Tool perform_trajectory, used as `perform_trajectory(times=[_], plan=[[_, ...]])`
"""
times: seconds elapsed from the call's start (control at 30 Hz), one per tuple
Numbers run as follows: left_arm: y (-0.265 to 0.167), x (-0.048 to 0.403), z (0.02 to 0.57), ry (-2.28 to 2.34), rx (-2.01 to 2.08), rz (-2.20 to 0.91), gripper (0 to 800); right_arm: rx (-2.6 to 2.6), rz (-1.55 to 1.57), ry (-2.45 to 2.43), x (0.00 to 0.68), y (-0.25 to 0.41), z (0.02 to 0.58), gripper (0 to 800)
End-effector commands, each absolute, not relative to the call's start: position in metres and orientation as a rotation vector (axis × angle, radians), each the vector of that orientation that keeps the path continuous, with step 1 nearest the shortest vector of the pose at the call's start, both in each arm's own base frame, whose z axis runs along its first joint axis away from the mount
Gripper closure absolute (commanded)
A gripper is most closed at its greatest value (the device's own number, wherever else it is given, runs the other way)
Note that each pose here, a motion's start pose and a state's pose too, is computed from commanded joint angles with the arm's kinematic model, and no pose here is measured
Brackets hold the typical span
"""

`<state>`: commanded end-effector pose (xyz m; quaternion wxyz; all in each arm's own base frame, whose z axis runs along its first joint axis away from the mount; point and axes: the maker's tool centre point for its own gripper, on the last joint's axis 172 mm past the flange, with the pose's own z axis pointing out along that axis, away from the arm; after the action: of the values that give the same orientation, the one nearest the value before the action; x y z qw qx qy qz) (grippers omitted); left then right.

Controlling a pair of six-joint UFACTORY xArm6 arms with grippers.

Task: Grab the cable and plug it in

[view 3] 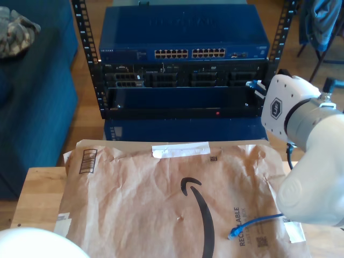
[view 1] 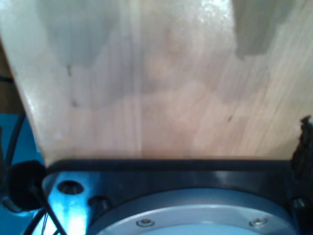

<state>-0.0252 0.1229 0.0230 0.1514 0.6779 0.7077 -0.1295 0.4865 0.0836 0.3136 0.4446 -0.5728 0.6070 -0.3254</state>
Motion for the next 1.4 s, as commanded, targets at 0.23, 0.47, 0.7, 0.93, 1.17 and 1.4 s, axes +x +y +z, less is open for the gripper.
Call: perform_trajectory(times=[0.23,0.47,0.7,0.93,1.17,1.4], plan=[[0.123,-0.025,0.023,2.032,1.946,-0.372,0,-1.45,-0.786,1.487,0.474,0.097,0.302,800],[0.123,-0.025,0.023,2.032,1.946,-0.372,0,-1.481,-0.789,1.456,0.457,0.103,0.291,800],[0.123,-0.025,0.023,2.032,1.946,-0.372,0,-1.491,-0.798,1.466,0.469,0.107,0.283,800],[0.123,-0.025,0.023,2.032,1.946,-0.372,0,-1.458,-0.839,1.397,0.475,0.123,0.302,800],[0.123,-0.025,0.023,2.032,1.946,-0.372,0,-1.385,-0.933,1.31,0.48,0.136,0.318,800],[0.123,-0.025,0.023,2.032,1.946,-0.372,0,-1.297,-1.015,1.278,0.495,0.136,0.323,800]])
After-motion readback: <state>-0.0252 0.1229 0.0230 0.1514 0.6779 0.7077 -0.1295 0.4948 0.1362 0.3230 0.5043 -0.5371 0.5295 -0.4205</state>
